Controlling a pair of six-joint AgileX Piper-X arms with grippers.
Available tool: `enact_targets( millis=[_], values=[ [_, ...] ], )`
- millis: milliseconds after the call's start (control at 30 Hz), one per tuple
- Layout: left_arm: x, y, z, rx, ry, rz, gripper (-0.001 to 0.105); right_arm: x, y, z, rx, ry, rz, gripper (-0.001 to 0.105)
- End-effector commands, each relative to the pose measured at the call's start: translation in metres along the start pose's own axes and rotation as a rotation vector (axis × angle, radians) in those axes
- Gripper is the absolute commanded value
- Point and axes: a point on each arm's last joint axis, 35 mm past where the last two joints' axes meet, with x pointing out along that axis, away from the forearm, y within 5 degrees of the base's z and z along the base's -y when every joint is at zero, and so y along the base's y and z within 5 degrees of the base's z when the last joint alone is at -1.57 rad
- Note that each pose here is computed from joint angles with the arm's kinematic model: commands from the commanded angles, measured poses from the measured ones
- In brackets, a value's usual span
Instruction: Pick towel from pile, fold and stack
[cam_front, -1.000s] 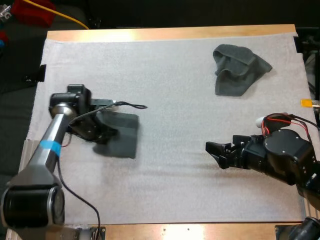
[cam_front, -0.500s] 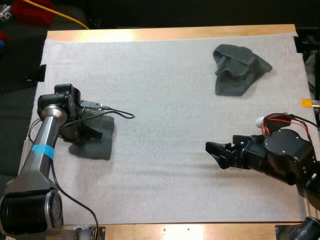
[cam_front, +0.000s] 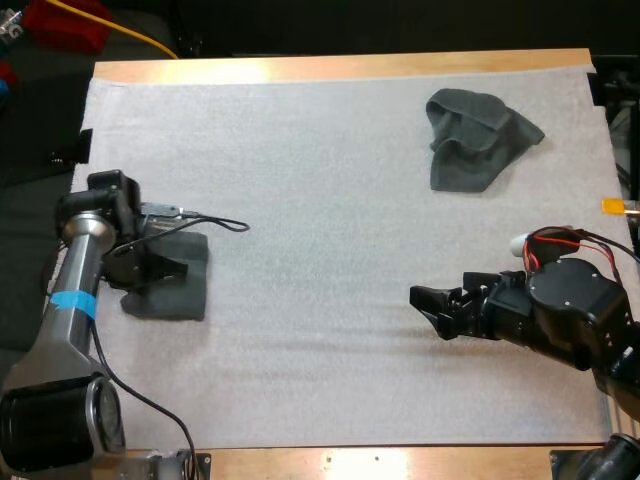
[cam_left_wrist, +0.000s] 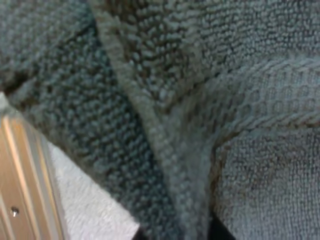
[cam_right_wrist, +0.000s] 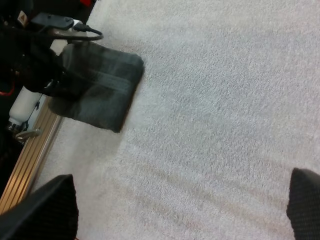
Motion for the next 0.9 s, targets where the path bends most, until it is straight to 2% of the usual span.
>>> enact_targets(
  millis=[0, 67, 100, 167, 267, 400, 500, 867],
  values=[
    [-0.001, 0.002, -0.001, -0.022, 0.001, -0.012, 0.015, -0.001, 0.001, 0.000, -0.003, -0.002, 0.010, 0.082],
    [-0.001, 0.003, -0.001, -0.025, 0.002, -0.009, 0.033, -0.001, 0.001, 0.000, -0.003, -0.002, 0.010, 0.082],
    [-0.001, 0.003, -0.001, -0.025, 0.002, -0.004, 0.038, -0.001, 0.001, 0.000, -0.003, -0.002, 0.010, 0.082],
    [-0.002, 0.004, 0.000, -0.026, -0.002, 0.003, 0.057, -0.001, 0.001, 0.000, -0.003, -0.002, 0.010, 0.082],
    [-0.008, 0.005, 0.002, -0.028, -0.013, 0.016, 0.071, -0.001, 0.001, 0.000, -0.003, -0.002, 0.010, 0.082],
    [-0.025, 0.008, 0.006, -0.035, -0.057, 0.022, 0.069, -0.001, 0.001, 0.000, -0.003, -0.002, 0.010, 0.082],
    [-0.038, 0.008, 0.005, -0.047, -0.095, -0.015, 0.069, -0.001, 0.001, 0.000, -0.003, -0.002, 0.010, 0.082],
    [-0.079, 0.002, -0.017, -0.037, -0.184, -0.294, 0.069, -0.001, 0.001, 0.000, -0.027, -0.002, 0.010, 0.082]
  ],
)
